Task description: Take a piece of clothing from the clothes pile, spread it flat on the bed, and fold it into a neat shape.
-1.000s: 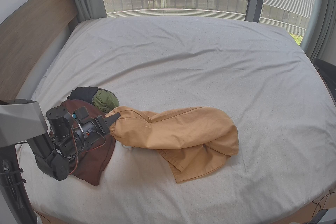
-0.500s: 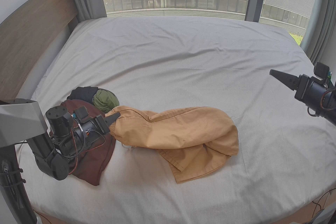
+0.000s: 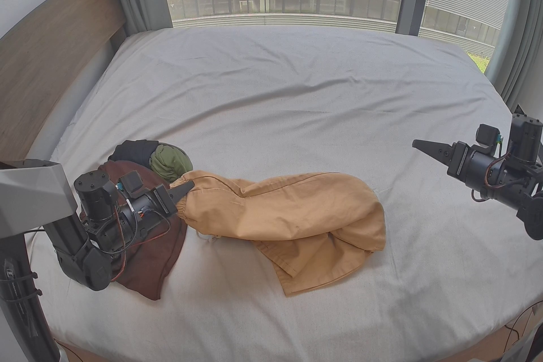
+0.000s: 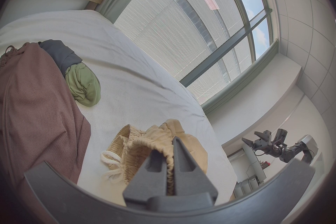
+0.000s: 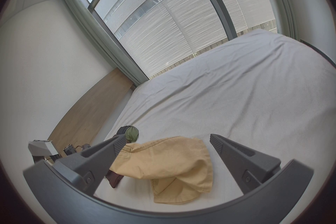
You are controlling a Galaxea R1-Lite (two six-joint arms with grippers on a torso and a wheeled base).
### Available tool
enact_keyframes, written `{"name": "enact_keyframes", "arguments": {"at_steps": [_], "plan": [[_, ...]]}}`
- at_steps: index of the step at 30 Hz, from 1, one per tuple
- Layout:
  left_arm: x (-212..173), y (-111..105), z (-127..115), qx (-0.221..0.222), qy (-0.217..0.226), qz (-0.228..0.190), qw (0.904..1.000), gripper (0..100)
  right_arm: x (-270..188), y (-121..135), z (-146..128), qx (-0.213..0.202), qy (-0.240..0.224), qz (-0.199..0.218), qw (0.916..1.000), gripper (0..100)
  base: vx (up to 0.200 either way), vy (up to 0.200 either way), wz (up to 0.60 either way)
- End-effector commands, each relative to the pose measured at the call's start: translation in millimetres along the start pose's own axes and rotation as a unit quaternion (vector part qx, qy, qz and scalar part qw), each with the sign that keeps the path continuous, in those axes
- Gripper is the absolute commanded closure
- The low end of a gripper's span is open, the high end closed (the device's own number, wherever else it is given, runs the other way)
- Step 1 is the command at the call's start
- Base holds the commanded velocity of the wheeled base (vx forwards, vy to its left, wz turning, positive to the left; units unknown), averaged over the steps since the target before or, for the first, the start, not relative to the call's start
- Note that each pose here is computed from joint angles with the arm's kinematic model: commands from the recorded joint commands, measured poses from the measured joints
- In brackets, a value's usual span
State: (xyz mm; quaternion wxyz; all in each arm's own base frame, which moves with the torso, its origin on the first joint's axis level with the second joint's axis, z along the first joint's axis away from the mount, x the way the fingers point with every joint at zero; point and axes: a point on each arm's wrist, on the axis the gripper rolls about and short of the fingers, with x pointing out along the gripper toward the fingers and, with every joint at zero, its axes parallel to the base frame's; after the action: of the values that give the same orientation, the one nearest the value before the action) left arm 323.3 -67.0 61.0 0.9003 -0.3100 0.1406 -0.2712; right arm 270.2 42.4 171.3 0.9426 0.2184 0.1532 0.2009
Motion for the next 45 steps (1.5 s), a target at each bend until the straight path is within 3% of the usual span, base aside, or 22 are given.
{"name": "enact_keyframes", "arguments": {"at_steps": [1, 10, 23, 30, 45], "plan": [[0, 1, 0, 0.0, 0.0, 0.0, 1.0, 100, 20, -24, -16, 0.025, 0.034, -0.019, 0.9989, 0, 0.0, 0.0, 0.0], [0, 2, 0, 0.0, -0.001, 0.002, 1.0, 100, 36, -48, -31, 0.078, 0.064, -0.015, 0.9948, 0, 0.0, 0.0, 0.0], [0, 2, 0, 0.0, -0.001, 0.002, 1.0, 100, 67, -79, -69, 0.101, 0.101, -0.031, 0.9892, 0, 0.0, 0.0, 0.0], [0, 1, 1, 0.0, -0.001, 0.001, 1.0, 100, 80, -92, -85, 0.146, 0.108, -0.026, 0.9831, 0, 0.0, 0.0, 0.0], [0, 1, 0, -0.001, -0.001, 0.001, 1.0, 100, 103, -111, -119, 0.173, 0.131, -0.032, 0.9755, 0, 0.0, 0.0, 0.0]]}}
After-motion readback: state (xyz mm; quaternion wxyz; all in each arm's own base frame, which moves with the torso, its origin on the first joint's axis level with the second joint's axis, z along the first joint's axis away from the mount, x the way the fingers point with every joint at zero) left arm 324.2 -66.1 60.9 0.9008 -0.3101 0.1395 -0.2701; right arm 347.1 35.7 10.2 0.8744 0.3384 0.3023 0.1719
